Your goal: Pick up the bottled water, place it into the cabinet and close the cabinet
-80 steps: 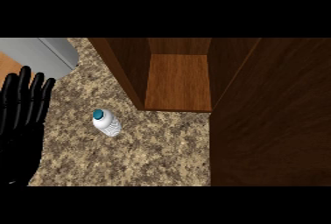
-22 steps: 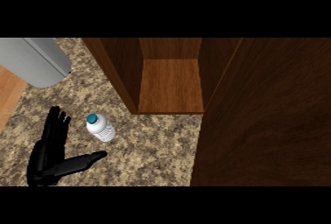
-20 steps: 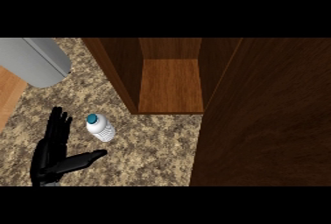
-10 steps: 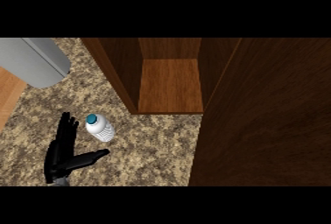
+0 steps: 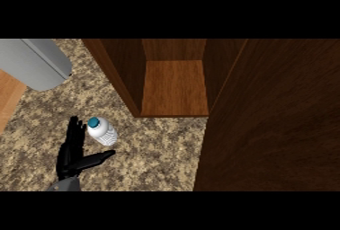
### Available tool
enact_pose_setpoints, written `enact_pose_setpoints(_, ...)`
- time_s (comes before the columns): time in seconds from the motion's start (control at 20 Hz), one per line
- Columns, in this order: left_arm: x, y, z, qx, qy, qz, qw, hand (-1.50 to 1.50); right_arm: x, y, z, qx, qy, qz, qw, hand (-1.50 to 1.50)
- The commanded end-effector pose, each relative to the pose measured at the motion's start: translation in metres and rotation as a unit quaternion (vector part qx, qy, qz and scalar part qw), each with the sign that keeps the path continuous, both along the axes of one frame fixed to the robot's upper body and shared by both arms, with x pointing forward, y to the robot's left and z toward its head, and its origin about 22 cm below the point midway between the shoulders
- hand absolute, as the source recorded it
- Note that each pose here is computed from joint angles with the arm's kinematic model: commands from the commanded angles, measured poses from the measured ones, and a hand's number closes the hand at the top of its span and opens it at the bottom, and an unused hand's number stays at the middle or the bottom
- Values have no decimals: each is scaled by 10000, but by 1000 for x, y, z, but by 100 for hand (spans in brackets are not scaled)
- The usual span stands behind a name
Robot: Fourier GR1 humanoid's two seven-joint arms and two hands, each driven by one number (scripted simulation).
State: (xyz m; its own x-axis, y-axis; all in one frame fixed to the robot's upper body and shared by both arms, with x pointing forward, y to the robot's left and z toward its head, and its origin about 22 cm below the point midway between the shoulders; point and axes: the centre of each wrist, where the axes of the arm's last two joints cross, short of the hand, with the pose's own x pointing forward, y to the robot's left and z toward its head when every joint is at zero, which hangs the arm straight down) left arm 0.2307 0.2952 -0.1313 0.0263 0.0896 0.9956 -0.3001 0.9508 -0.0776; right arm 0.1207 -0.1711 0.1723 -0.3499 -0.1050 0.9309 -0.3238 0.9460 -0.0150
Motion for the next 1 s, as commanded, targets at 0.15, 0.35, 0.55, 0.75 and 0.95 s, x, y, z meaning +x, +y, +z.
enact_pose_setpoints(0.15, -2, 4, -20, 7, -273, 127, 9995, -150, -15, 5, 12, -80, -293, -306, 9991, -150)
enact_pose_setpoints(0.35, 38, -21, -8, -182, -387, 153, 9990, -150, -2, 8, 11, -187, -375, -317, 9986, -150)
enact_pose_setpoints(0.55, 29, -1, -15, -188, -701, 262, 9970, -150, -24, -12, 23, -234, -316, -92, 9992, -150)
enact_pose_setpoints(0.75, 36, -8, -10, -498, -679, -86, 9964, 150, -14, -7, 17, -176, -328, -222, 9991, -150)
enact_pose_setpoints(0.95, 28, -5, -18, -235, -836, -346, 9956, 150, -21, -3, 9, -99, -382, -213, 9990, -150)
